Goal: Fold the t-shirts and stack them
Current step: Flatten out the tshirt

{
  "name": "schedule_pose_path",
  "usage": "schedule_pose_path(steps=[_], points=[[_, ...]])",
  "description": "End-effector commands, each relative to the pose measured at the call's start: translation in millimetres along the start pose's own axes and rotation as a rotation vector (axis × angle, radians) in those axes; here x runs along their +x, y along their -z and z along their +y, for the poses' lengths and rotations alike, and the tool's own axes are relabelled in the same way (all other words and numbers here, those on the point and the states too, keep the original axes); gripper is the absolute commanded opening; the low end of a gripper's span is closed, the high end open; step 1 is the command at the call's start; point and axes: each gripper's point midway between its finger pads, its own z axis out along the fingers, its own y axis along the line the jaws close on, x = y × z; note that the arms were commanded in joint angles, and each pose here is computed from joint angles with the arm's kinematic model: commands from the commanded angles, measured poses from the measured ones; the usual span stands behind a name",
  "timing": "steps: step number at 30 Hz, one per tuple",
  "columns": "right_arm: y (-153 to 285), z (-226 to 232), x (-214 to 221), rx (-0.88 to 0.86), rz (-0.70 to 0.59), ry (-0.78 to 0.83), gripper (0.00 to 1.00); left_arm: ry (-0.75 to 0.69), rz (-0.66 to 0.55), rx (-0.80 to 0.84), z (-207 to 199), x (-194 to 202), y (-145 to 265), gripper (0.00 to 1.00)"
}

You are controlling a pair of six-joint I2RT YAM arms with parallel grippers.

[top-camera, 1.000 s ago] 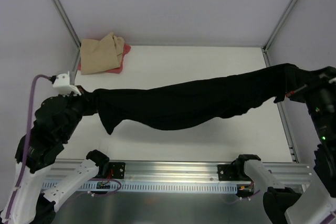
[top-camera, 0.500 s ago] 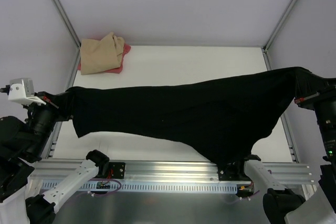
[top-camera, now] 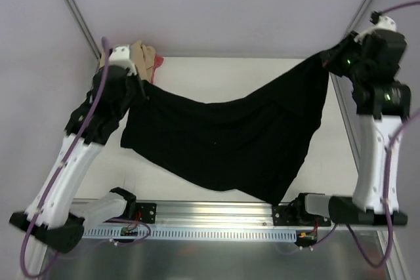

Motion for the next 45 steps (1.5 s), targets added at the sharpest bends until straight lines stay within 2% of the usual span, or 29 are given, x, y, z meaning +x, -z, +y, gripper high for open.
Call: schedule_pose_path(steps=[1, 2, 3, 5, 6, 8, 9, 11, 12, 15, 19, 21, 22, 23, 25, 26, 27, 28, 29, 32, 35, 38, 41, 43, 45], points=[[-59, 16, -28, -0.077, -0.036, -0.024, 0.0, 0.028, -0.068, 0.111, -34, -40, -54, 0.0], [-72, 19, -45, -0.079, -0.058, -0.024, 0.0, 0.014, -0.022, 0.115, -39, -35, -78, 0.0], [-75, 21, -55, -0.087, -0.075, -0.022, 0.01, 0.007, -0.078, 0.135, -46, -66, -73, 0.0], [-87, 21, -69, -0.086, -0.082, -0.027, 0.01, -0.011, -0.083, 0.144, -51, -83, -77, 0.0], [-66, 35, -100, -0.124, -0.167, -0.02, 0.01, -0.02, -0.124, 0.165, -56, -107, -72, 0.0], [-51, 42, -117, -0.152, -0.206, -0.037, 0.01, -0.027, -0.135, 0.159, -52, -123, -62, 0.0], [-33, 45, -132, -0.175, -0.256, -0.038, 0.01, -0.026, -0.188, 0.172, -51, -144, -45, 0.0], [-10, 46, -142, -0.186, -0.305, -0.048, 0.0, -0.02, -0.238, 0.187, -47, -160, -15, 0.0], [14, 51, -144, -0.203, -0.338, -0.043, 0.01, -0.02, -0.264, 0.192, -45, -167, -2, 0.0], [53, 58, -143, -0.228, -0.383, -0.032, 0.0, -0.009, -0.318, 0.211, -38, -175, 42, 0.0], [118, 69, -124, -0.276, -0.403, -0.01, 0.01, 0.015, -0.321, 0.221, -26, -158, 86, 0.0], [120, 63, -95, -0.269, -0.325, -0.02, 0.01, 0.046, -0.281, 0.228, -18, -127, 101, 0.0], [148, 69, -81, -0.313, -0.331, -0.009, 0.01, 0.059, -0.261, 0.237, -16, -112, 105, 0.0], [131, 56, -51, -0.289, -0.242, -0.034, 0.01, 0.073, -0.22, 0.25, -12, -82, 109, 0.0], [139, 52, -19, -0.313, -0.187, -0.045, 0.01, 0.125, -0.155, 0.268, -10, -47, 113, 0.0], [147, 46, 9, -0.32, -0.152, -0.046, 0.09, 0.164, -0.101, 0.301, -12, -18, 117, 0.03], [150, 43, 23, -0.326, -0.129, -0.043, 0.3, 0.175, -0.068, 0.324, -14, -2, 119, 0.19], [156, 42, 37, -0.339, -0.103, -0.042, 0.57, 0.186, -0.012, 0.333, -14, 18, 122, 0.88], [171, 40, 49, -0.344, -0.112, -0.034, 0.99, 0.218, 0.022, 0.343, -13, 36, 127, 0.99], [179, 27, 69, -0.298, -0.091, -0.04, 1.0, 0.256, 0.064, 0.364, -10, 64, 142, 0.99], [189, 26, 63, -0.279, -0.123, -0.039, 0.99, 0.27, 0.036, 0.372, -6, 65, 156, 0.99], [174, 29, 59, -0.281, -0.082, -0.058, 1.0, 0.269, 0.034, 0.363, -5, 61, 160, 0.99], [136, 35, 67, -0.336, 0.03, -0.093, 0.99, 0.28, 0.045, 0.368, -8, 58, 155, 0.99], [95, 37, 88, -0.394, 0.175, -0.154, 0.99, 0.3, 0.082, 0.399, -17, 64, 146, 0.99], [65, 46, 90, -0.483, 0.224, -0.215, 0.99, 0.318, 0.076, 0.452, -28, 62, 141, 0.99]])
